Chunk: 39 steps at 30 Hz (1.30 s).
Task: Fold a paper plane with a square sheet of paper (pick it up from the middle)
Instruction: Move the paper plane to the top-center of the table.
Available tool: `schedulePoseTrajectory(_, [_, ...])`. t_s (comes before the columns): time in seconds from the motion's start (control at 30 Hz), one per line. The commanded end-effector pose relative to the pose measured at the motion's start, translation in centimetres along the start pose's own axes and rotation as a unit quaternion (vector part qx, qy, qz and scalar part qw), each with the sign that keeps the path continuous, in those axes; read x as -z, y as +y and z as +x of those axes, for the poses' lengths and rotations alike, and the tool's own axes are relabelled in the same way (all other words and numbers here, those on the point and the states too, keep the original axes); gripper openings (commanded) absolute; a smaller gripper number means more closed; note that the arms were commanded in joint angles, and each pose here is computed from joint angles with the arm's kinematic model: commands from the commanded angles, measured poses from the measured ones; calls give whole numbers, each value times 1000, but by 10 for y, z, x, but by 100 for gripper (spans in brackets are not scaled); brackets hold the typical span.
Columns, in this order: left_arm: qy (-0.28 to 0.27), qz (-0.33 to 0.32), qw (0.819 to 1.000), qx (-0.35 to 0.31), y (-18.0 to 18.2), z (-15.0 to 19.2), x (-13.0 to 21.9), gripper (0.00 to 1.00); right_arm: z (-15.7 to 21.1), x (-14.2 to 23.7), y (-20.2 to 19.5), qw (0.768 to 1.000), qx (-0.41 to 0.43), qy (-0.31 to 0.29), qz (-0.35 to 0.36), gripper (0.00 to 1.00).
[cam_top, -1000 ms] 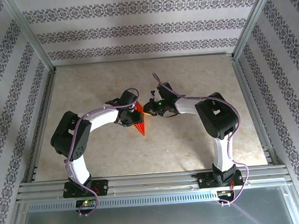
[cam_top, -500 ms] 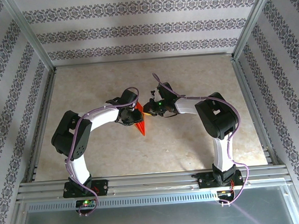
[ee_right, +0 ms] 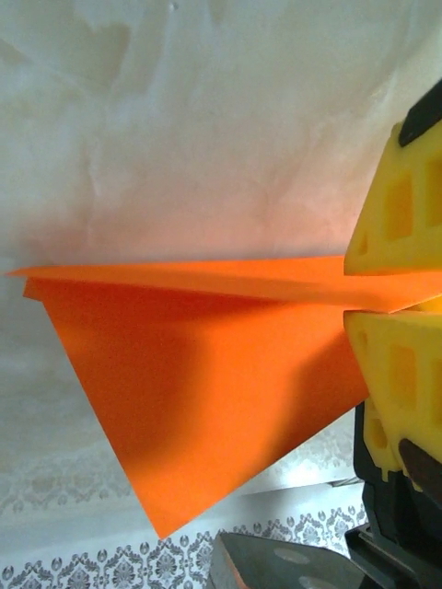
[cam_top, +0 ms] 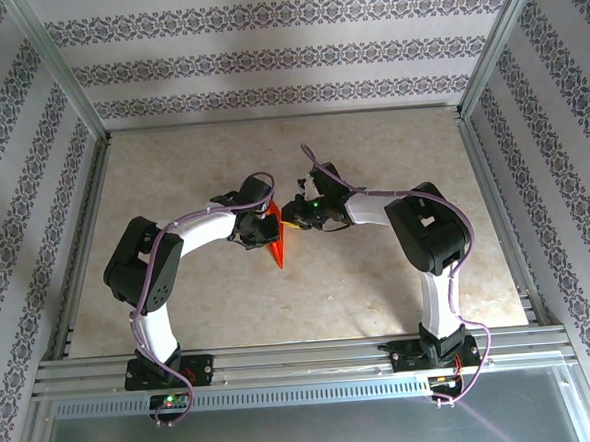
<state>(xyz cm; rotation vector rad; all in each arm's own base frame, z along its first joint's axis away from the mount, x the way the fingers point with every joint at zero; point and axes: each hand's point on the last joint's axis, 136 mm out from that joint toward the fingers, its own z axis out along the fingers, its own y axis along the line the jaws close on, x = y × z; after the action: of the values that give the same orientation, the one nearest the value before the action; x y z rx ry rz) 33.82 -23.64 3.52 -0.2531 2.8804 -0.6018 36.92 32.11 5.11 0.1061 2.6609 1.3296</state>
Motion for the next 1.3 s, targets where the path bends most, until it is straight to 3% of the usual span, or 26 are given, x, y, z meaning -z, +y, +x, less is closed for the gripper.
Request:
schedulePoseTrajectory(0.0, [5, -24, 1000, -4, 2, 0, 7, 7, -4, 16, 12, 999, 23, -21, 3, 30])
schedulePoseTrajectory(0.2, [5, -94, 995, -43, 21, -8, 30, 6, -24, 58, -2, 992, 69, -84, 64, 58])
schedulePoseTrajectory(0.57, [-4, -170, 983, -76, 26, -79, 29, 6, -49, 140, -26, 948, 149, -197, 200, 86])
schedulePoseTrajectory(0.87, [-28, -166, 983, -67, 17, -143, 13, 5, -44, 161, -32, 937, 159, -224, 216, 89])
schedulePoseTrajectory(1.27, [-5, -164, 982, -94, 6, -163, -12, 8, -31, 146, -45, 949, 140, -196, 204, 90])
